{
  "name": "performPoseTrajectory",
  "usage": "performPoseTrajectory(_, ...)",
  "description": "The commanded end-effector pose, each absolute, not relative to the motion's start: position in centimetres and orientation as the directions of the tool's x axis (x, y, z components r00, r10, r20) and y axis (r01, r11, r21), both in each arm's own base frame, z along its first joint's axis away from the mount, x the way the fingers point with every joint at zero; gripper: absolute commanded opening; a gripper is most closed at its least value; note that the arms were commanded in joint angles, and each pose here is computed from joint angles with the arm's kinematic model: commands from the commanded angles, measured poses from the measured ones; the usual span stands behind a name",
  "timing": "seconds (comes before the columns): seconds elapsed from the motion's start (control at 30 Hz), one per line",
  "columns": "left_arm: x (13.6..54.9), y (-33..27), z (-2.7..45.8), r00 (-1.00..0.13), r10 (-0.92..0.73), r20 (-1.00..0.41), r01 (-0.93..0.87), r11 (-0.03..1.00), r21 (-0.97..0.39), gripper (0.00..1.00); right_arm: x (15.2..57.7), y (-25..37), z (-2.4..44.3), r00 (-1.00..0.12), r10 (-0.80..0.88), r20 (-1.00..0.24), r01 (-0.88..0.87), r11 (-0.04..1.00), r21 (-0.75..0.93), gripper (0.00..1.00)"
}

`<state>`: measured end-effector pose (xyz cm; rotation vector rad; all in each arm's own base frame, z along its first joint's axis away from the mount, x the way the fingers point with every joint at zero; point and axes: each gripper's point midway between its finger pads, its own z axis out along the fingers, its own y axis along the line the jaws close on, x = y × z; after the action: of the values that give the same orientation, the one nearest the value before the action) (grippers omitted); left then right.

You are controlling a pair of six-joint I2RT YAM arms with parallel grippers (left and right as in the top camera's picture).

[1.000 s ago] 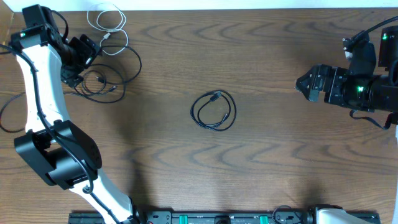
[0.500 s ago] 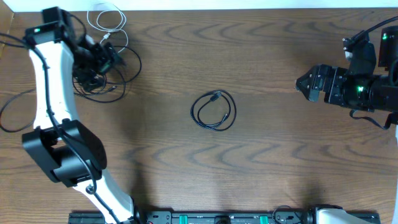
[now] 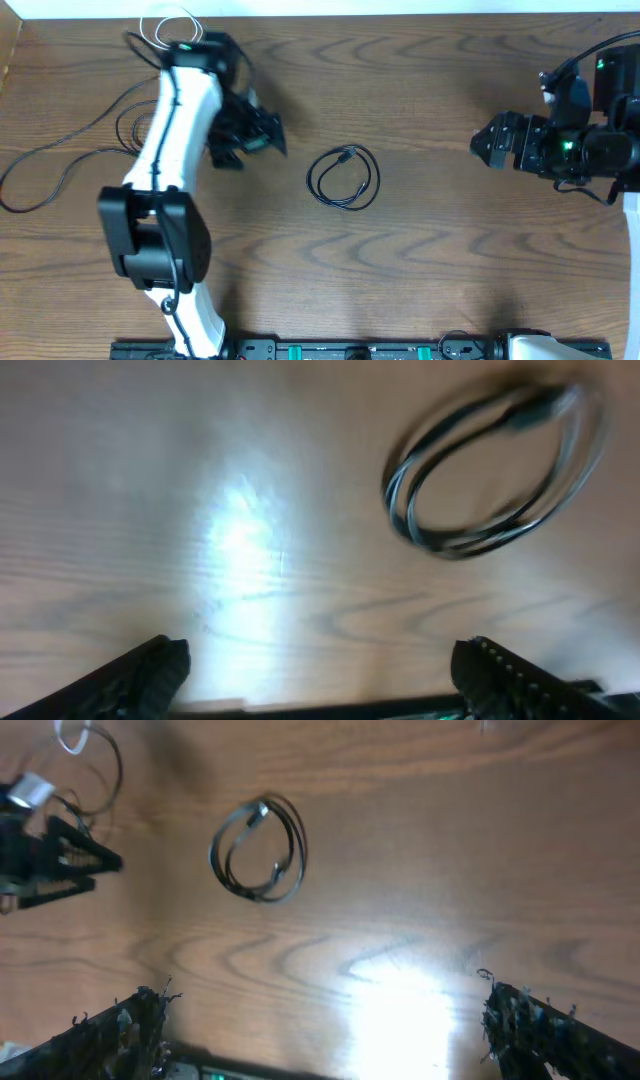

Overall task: Untangle cables
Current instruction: 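Move the left gripper to the black coil in the center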

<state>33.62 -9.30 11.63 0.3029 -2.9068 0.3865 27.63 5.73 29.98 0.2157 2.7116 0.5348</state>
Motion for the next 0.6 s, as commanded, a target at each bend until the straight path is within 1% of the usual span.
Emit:
performPoseTrajectory(0.0,31.3,-10.7,9.7,-0.948,-0.164,0.271,-0.218,0.959,-0.182,0.84,27.2,6.3,28.8,-0.939,0.202,-0.279,0.079,0.915,0.396,0.99)
performPoseTrajectory(0.03,30.9,-11.3,9.1,-0.948,-0.152,0.280,-0.206,0.962,-0.177,0.81,27.1,6.3,28.5,-0.941,0.201,-0.272,0.082,0.915,0.395,0.99)
performPoseTrajectory(0.1,30.1,-12.5,7.7,-0.949,-0.133,0.287,-0.187,0.968,-0.168,0.80,27.1,6.3,28.1,-0.944,0.202,-0.259,0.088,0.915,0.394,0.99)
performPoseTrajectory(0.3,29.7,-15.4,5.2,-0.953,-0.165,0.256,-0.210,0.964,-0.161,0.80,26.9,6.3,27.5,-0.946,0.225,-0.231,0.119,0.910,0.398,0.99)
performPoseTrajectory(0.4,30.0,-16.7,4.3,-0.965,-0.146,0.219,-0.188,0.965,-0.182,0.79,26.8,6.3,27.3,-0.948,0.225,-0.224,0.122,0.910,0.397,0.99)
performPoseTrajectory(0.47,30.0,-16.8,3.7,-0.964,-0.169,0.207,-0.204,0.965,-0.166,0.74,26.7,6.3,27.1,-0.950,0.225,-0.217,0.125,0.910,0.396,0.99)
performPoseTrajectory(0.57,30.0,-16.2,3.3,-0.958,-0.210,0.193,-0.236,0.964,-0.120,0.69,26.5,6.3,26.8,-0.953,0.225,-0.204,0.131,0.910,0.393,0.99)
